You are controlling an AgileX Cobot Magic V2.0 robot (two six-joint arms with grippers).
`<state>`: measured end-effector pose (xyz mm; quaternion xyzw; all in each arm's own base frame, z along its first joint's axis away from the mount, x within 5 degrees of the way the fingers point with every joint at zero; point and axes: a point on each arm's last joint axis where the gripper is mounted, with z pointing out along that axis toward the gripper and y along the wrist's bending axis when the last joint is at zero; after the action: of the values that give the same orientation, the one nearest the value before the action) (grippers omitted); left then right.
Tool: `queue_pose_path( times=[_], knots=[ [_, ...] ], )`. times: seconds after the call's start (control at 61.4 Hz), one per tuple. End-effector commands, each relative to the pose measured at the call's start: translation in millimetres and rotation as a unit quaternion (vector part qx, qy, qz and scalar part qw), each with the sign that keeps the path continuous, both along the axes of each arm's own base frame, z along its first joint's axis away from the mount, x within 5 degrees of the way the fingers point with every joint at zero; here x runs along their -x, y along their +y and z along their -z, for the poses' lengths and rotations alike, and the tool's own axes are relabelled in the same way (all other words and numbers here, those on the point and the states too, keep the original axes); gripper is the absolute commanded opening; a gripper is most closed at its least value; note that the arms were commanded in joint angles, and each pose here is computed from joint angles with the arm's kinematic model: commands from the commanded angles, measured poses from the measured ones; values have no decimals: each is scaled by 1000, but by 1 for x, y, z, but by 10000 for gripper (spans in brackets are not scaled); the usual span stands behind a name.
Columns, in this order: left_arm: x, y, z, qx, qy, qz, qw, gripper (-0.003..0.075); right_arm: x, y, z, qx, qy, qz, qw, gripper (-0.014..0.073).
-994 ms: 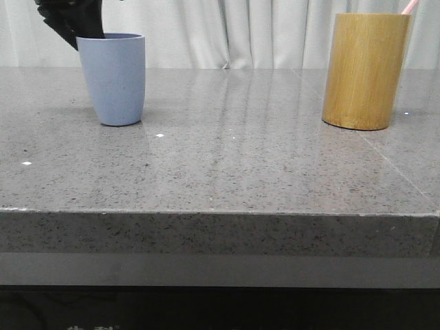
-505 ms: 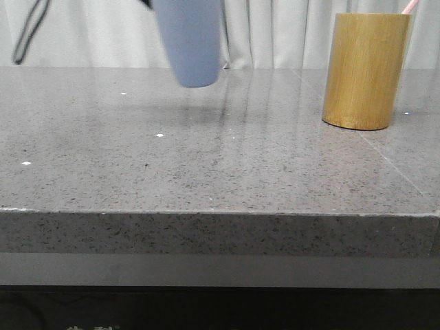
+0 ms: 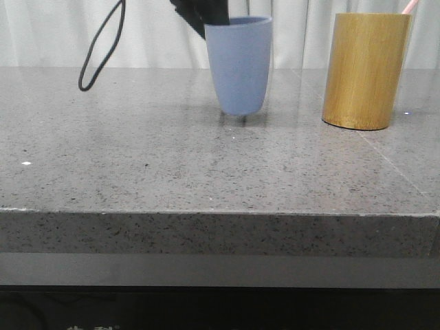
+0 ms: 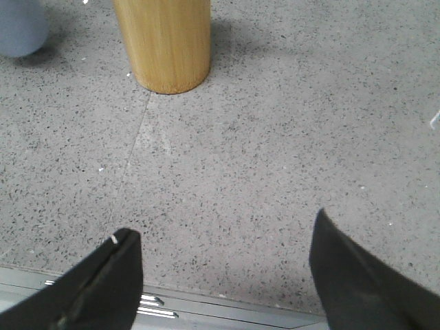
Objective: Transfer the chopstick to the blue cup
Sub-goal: 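Carry the blue cup toward the bamboo holder and set it down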
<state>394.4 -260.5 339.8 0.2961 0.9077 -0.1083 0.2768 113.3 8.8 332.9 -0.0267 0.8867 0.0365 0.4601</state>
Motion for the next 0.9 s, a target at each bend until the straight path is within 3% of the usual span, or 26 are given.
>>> queue_pose_path(
  times=[0.0, 0.244, 0.521, 0.88],
  knots=[
    [9, 2, -35, 38, -48, -1, 998, -19, -5, -1, -15, 2, -46, 6, 999, 529],
    [8, 1, -33, 37, -45, -1, 998, 7, -5, -1, -15, 2, -46, 6, 999, 529],
    [8, 1, -33, 41, -48, 0, 998, 309, -5, -1, -15, 2, -46, 6, 999, 529],
    [16, 15, -52, 40, -54, -7, 998, 316, -5, -1, -16, 1, -50, 7, 999, 529]
  ],
)
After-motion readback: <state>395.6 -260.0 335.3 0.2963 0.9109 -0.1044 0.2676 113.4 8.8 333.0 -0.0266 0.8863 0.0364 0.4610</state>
